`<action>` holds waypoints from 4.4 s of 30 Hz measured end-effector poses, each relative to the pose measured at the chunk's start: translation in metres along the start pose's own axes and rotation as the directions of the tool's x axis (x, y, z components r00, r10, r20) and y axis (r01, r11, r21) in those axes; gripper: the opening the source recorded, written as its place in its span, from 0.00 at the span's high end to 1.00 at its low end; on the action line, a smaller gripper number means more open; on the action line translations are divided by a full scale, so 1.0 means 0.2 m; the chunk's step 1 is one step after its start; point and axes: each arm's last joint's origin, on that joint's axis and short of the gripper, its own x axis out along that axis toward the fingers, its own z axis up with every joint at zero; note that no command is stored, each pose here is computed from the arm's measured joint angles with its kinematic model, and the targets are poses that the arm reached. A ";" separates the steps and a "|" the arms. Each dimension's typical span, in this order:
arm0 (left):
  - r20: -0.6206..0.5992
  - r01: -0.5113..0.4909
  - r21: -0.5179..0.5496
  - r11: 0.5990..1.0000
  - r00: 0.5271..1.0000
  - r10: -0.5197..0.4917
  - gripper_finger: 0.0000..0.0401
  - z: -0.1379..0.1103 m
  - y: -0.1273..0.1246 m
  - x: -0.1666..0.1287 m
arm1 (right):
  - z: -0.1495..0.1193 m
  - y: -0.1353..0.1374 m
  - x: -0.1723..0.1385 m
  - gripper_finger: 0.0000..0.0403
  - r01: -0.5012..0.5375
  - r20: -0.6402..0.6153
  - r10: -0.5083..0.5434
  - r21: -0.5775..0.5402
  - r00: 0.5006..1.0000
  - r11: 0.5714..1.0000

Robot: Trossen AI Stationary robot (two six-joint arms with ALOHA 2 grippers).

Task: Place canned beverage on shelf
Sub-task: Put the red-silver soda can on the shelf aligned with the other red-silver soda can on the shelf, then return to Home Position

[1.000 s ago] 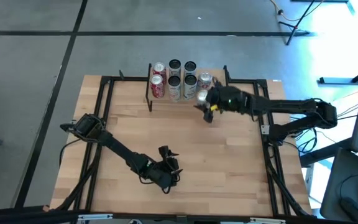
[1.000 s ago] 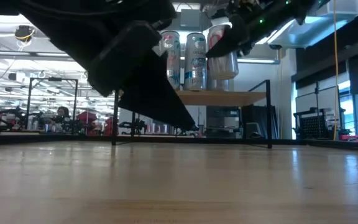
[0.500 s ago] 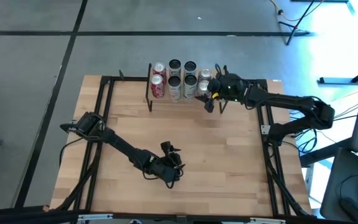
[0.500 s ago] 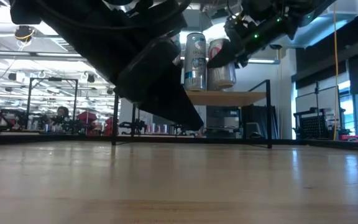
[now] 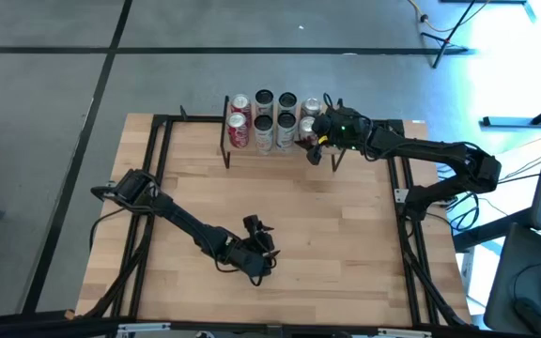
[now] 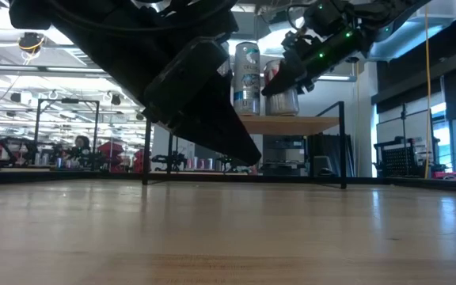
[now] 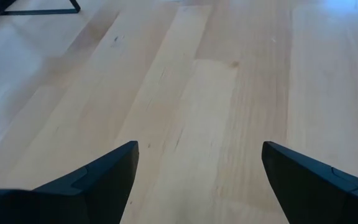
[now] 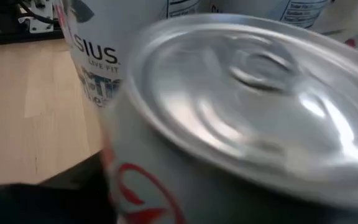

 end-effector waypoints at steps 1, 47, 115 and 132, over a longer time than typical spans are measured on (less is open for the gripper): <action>-0.002 0.004 0.000 1.000 1.000 -0.004 0.16 0.00 0.00 0.00 | 0.00 0.00 0.00 0.16 0.001 -0.003 -0.001 -0.001 1.000 1.000; -0.091 -0.004 0.164 0.986 0.996 0.019 0.39 0.16 0.20 -0.25 | 0.18 0.46 -0.65 0.15 -0.306 0.004 0.308 -0.087 0.952 0.948; 0.585 0.284 -0.069 0.956 0.788 -0.192 0.97 -0.55 1.12 -0.73 | -0.82 0.33 -0.54 1.00 -0.374 0.290 0.374 -0.056 0.881 0.926; 0.633 0.268 -0.151 0.951 0.766 -0.115 0.97 -0.58 1.17 -0.78 | -0.87 0.22 -0.64 1.00 -0.068 0.311 -0.004 0.218 0.950 0.974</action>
